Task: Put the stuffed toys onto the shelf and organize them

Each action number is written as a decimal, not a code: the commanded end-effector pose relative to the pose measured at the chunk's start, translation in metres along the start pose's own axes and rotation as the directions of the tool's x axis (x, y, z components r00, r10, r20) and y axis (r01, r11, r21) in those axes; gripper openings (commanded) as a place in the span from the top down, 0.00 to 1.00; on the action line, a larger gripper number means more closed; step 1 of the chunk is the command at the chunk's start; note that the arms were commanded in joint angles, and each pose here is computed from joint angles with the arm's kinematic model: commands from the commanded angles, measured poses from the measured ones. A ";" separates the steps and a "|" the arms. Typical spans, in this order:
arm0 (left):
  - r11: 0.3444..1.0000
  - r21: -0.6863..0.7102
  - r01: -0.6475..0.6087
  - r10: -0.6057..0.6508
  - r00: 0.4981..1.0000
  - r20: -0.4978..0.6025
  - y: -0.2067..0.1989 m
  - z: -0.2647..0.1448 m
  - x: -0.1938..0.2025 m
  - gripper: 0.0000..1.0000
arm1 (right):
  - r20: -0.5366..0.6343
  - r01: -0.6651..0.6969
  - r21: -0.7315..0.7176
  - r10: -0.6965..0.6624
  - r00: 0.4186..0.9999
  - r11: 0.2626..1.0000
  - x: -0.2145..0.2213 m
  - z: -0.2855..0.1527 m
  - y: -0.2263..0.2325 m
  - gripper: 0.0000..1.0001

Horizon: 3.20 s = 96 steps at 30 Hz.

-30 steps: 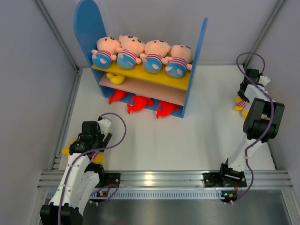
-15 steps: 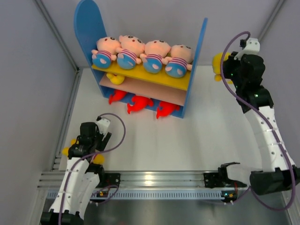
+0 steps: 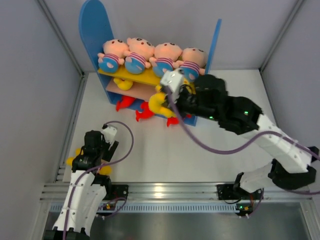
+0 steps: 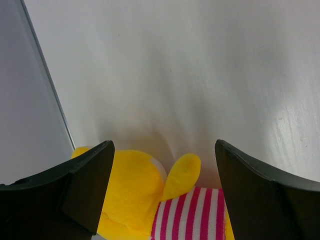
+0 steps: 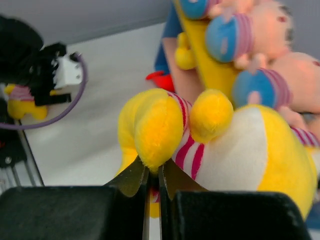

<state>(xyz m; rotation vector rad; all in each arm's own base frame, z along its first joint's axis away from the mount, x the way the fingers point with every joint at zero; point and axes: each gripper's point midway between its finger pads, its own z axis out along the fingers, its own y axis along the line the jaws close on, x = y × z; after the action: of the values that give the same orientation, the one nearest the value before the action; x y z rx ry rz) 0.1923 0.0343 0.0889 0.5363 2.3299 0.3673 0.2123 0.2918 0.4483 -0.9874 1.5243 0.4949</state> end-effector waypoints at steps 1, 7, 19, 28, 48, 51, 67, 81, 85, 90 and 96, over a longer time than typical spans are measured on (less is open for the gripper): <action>1.000 -0.006 0.006 -0.005 1.000 0.020 0.001 0.000 -0.003 0.12 | -0.234 0.195 -0.246 -0.253 0.939 0.949 0.059 0.032 0.066 1.00; 1.000 -0.001 0.002 -0.002 1.000 0.014 0.000 0.001 -0.001 0.12 | -0.259 0.332 -0.482 -0.494 0.830 0.811 0.097 0.076 0.101 1.00; 1.000 0.008 -0.002 0.002 1.000 0.003 -0.001 0.003 0.000 0.12 | -0.158 0.705 -0.536 -0.876 0.455 0.464 0.122 0.147 0.064 1.00; 1.000 0.009 -0.004 0.004 1.000 0.002 -0.001 0.003 0.001 0.12 | -0.120 0.710 -0.511 -0.858 0.499 0.485 0.128 0.199 0.026 1.00; 1.000 0.010 -0.005 0.005 1.000 0.010 -0.002 0.002 -0.001 0.12 | -0.250 0.516 -0.511 -0.693 0.676 0.687 0.195 0.231 -0.010 1.00; 1.000 0.011 -0.003 0.003 1.000 0.012 -0.002 0.003 -0.001 0.12 | -0.222 0.494 -0.529 -0.675 0.703 0.689 0.191 0.225 0.001 1.00; 1.000 0.008 -0.001 0.001 1.000 0.014 -0.001 0.002 -0.001 0.12 | -0.168 0.428 -0.584 -0.618 0.768 0.690 0.172 0.205 0.037 1.00; 1.000 0.007 -0.003 0.003 1.000 0.015 -0.001 0.002 -0.001 0.12 | -0.237 0.440 -0.260 -0.498 0.834 0.860 0.143 0.256 -0.038 0.99; 1.000 0.011 -0.005 0.004 1.000 0.014 -0.002 0.002 -0.001 0.12 | -0.220 0.439 -0.191 -0.474 0.853 0.878 0.141 0.264 -0.046 0.94; 1.000 0.008 -0.001 0.001 1.000 0.014 -0.001 0.002 -0.001 0.12 | -0.247 0.476 -0.183 -0.509 0.824 0.860 0.152 0.271 -0.052 0.93; 1.000 0.010 -0.003 0.003 1.000 0.016 -0.002 0.002 -0.001 0.12 | -0.285 0.500 -0.125 -0.513 0.809 0.857 0.163 0.278 -0.068 0.83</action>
<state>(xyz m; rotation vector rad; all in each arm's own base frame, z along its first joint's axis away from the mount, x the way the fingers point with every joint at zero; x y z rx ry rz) 0.1924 0.0321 0.0877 0.5485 2.3313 0.3519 0.4053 0.4289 0.2313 -1.6192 1.4758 0.1085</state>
